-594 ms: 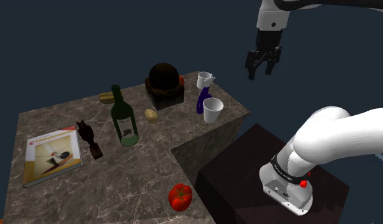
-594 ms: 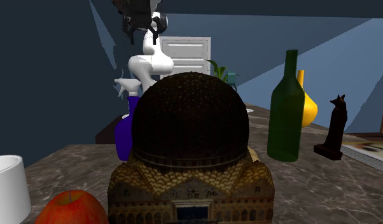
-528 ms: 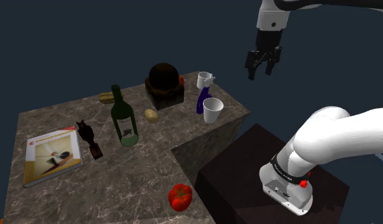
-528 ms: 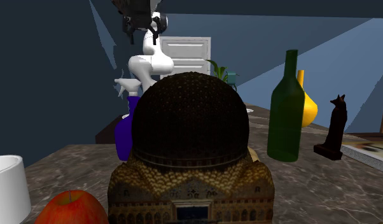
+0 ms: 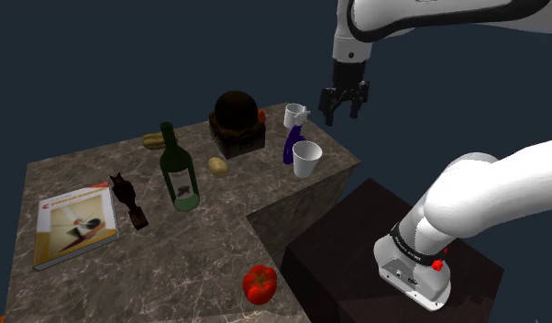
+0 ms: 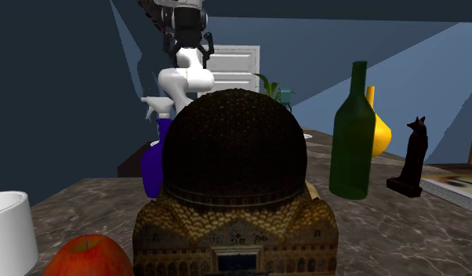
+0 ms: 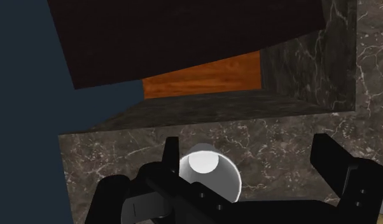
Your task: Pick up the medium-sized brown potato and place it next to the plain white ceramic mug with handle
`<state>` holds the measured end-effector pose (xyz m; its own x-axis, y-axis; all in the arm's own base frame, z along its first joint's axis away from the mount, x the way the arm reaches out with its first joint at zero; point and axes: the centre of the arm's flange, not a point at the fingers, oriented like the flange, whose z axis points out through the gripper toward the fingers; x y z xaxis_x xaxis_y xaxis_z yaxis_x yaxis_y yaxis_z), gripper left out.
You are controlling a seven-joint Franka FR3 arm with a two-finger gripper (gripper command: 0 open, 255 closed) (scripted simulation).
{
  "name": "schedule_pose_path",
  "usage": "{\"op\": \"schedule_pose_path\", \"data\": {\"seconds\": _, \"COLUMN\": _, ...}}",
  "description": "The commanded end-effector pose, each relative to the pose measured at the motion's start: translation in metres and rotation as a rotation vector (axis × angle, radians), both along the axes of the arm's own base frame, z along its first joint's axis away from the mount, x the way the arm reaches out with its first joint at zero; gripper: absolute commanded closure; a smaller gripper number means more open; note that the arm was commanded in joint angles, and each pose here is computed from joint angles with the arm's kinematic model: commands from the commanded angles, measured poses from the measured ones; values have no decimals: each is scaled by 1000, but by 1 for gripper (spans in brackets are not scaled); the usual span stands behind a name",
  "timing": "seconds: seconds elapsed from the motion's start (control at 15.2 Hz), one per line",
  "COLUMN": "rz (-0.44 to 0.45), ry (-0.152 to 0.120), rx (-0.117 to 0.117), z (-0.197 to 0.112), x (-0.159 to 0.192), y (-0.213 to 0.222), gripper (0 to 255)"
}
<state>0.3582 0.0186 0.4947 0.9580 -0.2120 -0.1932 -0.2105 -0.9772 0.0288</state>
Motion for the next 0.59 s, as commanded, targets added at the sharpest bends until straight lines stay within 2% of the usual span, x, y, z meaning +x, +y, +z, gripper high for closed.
{"op": "schedule_pose_path", "data": {"seconds": 0.0, "rz": -2, "ry": -5, "rx": -1, "z": -17, "x": 18, "y": 15, "gripper": 0}}
{"op": "schedule_pose_path", "data": {"seconds": 0.53, "rz": -9, "ry": -15, "rx": -6, "z": -76, "x": 87, "y": 66, "gripper": 0}}
